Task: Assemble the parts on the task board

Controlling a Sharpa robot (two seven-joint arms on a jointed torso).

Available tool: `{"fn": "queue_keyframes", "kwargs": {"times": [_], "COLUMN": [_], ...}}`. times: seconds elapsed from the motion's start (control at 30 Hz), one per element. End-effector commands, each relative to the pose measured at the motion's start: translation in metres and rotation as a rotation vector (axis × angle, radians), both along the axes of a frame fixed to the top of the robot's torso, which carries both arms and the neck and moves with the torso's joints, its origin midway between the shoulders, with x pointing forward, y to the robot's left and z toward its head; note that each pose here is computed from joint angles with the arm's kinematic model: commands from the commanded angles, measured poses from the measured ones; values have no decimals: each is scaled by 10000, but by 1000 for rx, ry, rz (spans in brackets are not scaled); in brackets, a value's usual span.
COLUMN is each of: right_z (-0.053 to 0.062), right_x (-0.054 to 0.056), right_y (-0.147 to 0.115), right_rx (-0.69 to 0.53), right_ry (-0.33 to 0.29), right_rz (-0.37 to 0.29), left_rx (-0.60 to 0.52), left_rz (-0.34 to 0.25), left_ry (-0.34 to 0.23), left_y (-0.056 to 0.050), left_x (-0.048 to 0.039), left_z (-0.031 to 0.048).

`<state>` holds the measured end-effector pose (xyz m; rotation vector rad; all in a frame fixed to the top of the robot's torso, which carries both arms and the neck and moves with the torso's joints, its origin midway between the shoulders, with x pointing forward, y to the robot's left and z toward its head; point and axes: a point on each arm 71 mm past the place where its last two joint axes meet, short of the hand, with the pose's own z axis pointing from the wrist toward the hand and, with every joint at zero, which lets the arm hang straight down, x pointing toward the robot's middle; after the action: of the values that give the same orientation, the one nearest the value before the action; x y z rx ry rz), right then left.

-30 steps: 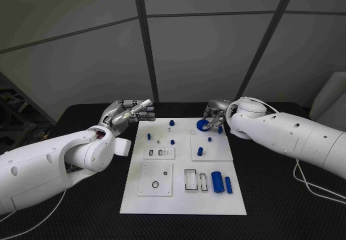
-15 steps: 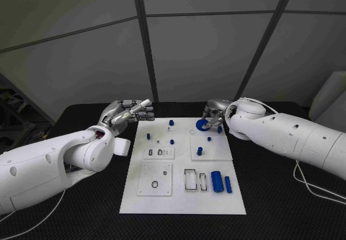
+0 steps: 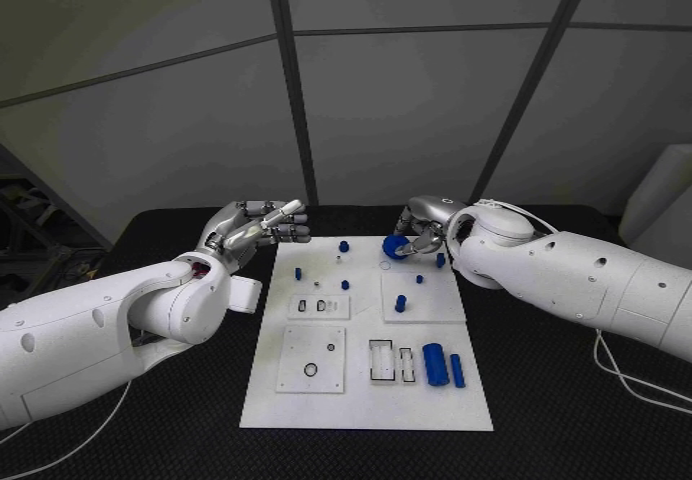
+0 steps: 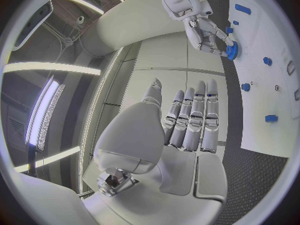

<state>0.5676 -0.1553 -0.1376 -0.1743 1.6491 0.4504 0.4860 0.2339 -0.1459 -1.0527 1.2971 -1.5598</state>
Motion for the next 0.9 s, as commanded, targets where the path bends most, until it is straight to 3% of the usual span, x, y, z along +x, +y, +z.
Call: {"fn": "queue_keyframes", "kwargs": {"times": [0.03,0.2,0.4,0.9], "right_z": [83,122,133,15], "right_x": [-77,-160,-178,-186], "right_y": [141,397,692,1046], "right_rx": [21,20,-7,-51], "right_ry": [-60,-89,-122,-130], "right_rz": [32,76,97,125], "left_rx": [-1,-1,-1,-2], "left_rz": [-11,-11,-12,-15], "left_ry": [-6,-6,-6,-5], "left_y": [-12,-12,-20,-37], "left_x": [-6,-6,-6,1], "left_z": [13,14,14,13]}}
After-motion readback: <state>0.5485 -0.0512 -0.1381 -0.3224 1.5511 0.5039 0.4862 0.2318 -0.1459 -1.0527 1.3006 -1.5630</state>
